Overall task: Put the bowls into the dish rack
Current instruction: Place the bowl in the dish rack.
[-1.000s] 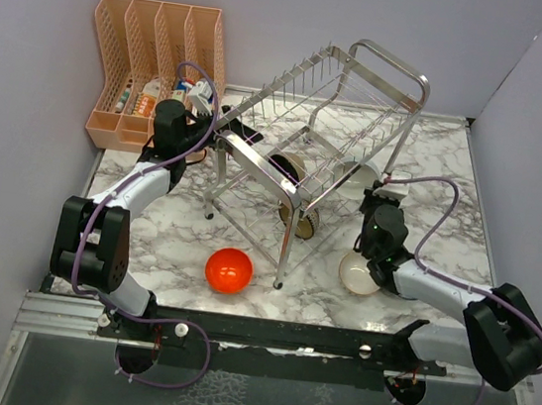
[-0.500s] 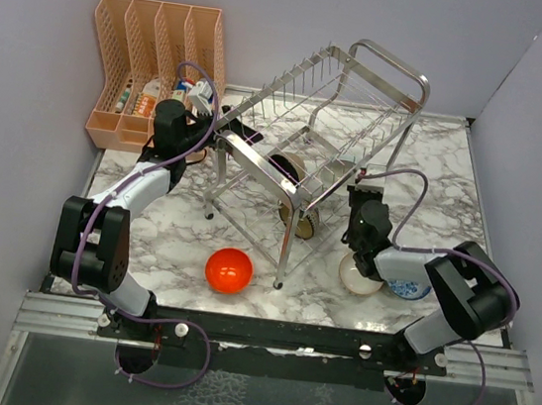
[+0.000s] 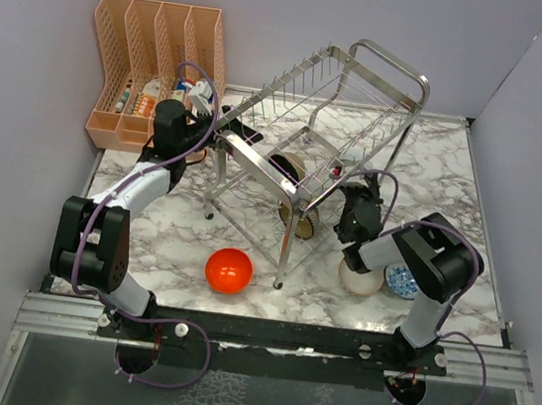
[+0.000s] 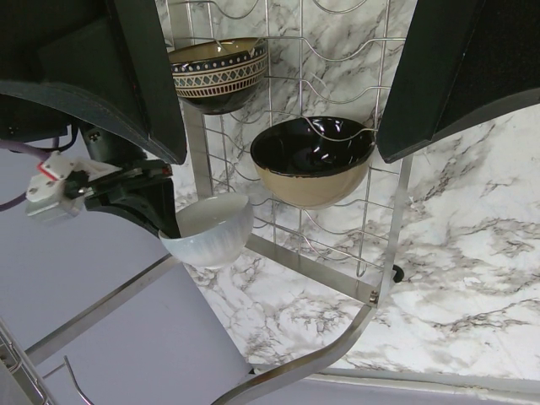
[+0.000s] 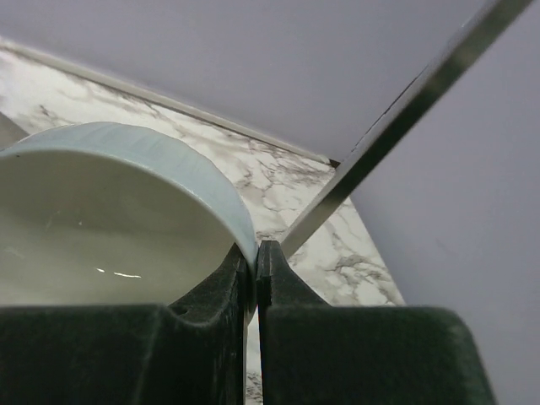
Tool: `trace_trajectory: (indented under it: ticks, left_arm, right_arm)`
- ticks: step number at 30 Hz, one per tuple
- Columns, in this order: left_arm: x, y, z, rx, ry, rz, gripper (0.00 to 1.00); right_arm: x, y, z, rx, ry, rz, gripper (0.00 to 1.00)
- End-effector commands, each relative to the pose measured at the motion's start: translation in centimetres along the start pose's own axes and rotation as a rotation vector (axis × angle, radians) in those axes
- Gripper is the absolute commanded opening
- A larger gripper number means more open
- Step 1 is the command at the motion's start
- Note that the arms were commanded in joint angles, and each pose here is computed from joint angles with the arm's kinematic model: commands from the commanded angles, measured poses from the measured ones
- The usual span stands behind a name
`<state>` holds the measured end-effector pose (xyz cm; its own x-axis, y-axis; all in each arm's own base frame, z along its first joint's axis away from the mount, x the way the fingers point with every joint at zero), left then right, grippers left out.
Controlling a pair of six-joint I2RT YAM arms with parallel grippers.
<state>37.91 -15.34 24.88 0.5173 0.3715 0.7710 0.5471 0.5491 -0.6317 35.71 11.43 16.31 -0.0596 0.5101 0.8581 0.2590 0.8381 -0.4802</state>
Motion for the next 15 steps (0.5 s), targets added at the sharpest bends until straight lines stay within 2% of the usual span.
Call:
trace_trajectory:
  ticks: [1, 15]
  left_arm:
    - [0.8, -0.4, 0.0, -0.026, -0.015, -0.036, 0.99]
    - [0.5, -0.2, -0.2, -0.039, -0.014, -0.029, 0.99]
  right_arm:
    - [4.1, -2.4, -1.5, -0.161, -0.175, 0.005, 0.01]
    - [2.8, -1.1, -1.7, -0.113, -0.172, 0.29, 0.01]
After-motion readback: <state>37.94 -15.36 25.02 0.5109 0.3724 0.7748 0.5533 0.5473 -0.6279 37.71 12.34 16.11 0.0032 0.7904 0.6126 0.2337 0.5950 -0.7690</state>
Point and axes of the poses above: each gripper's point midway between its finger pads, its own z axis back along the fingers, its own y axis along the line the jaws close on, x = y × z, the point moved 5 cm from there along z, back along the fingers
